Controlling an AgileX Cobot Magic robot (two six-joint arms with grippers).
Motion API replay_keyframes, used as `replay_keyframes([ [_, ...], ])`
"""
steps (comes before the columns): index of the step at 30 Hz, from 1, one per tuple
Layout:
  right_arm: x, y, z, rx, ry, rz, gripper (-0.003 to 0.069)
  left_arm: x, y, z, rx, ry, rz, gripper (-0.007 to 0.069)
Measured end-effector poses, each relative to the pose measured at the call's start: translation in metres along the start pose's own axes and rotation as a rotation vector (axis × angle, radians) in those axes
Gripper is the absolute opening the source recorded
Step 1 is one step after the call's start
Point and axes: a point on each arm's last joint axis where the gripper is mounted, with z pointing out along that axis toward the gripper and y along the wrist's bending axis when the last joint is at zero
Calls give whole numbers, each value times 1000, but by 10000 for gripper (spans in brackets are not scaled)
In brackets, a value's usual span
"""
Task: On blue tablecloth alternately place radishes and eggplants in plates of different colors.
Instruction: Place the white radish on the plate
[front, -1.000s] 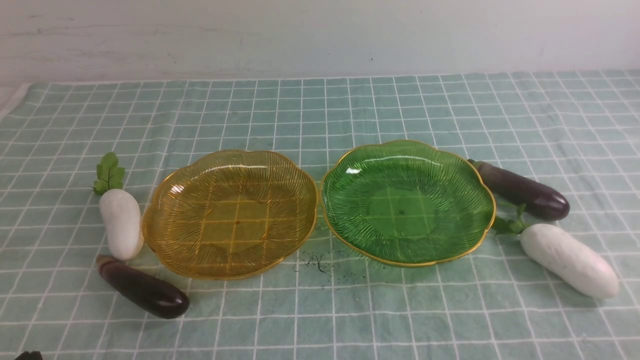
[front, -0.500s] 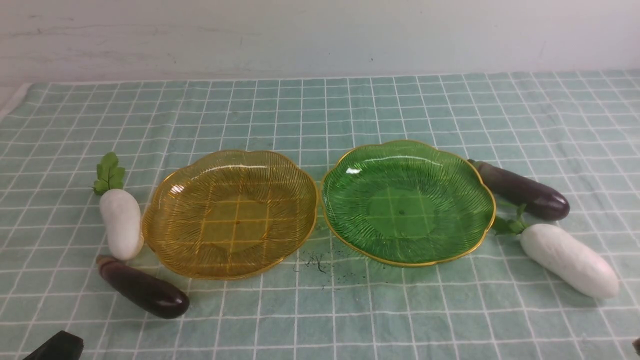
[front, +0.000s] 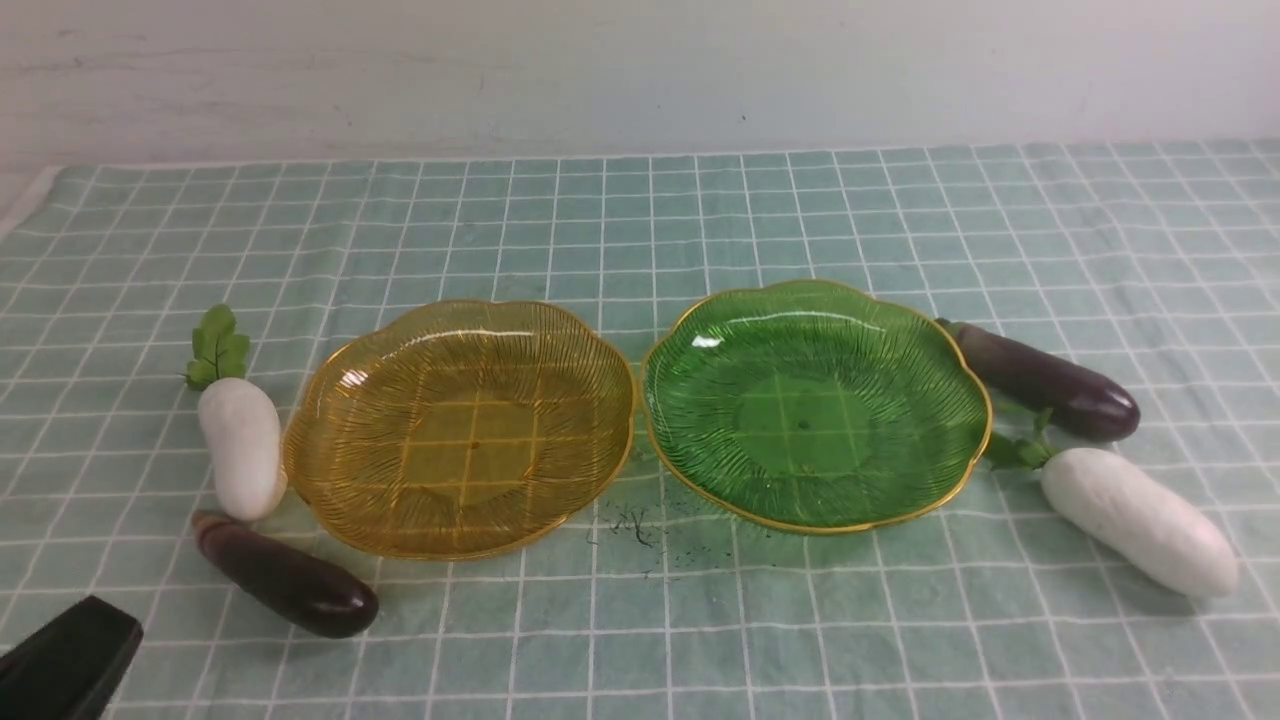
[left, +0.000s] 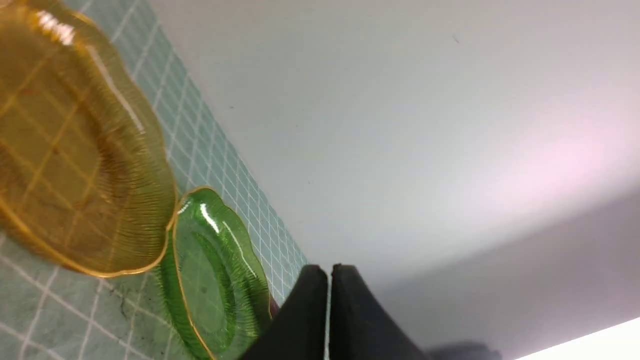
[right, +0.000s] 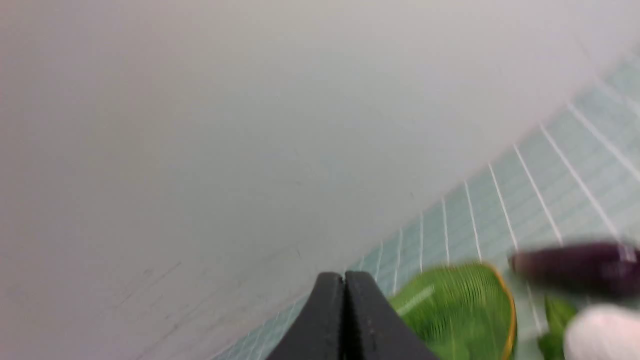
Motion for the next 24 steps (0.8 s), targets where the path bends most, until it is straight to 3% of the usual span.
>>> replay_keyframes([
  [3,-18,15,5,-7,29,-156,-15,-1,-12,8,-41,88,84,-8],
  [5,-21,21,21,31,203,-317,-15,3,-13,23,-129,261,175,-8],
  [7,-20,21,27,50,276,-353,-15,8,-9,32,-187,376,210,-8],
  [11,-12,11,63,210,714,-476,-15,15,1,61,-315,691,277,-7],
  [12,-10,9,64,221,738,-478,-15,15,3,63,-321,705,277,-7],
  [13,-8,2,82,308,894,-499,-15,15,7,77,-350,800,298,-7],
  [17,-6,-11,125,442,1057,-526,-12,13,17,108,-386,935,325,-7],
  [24,10,-32,196,534,1183,-541,15,12,37,146,-420,1069,336,6],
])
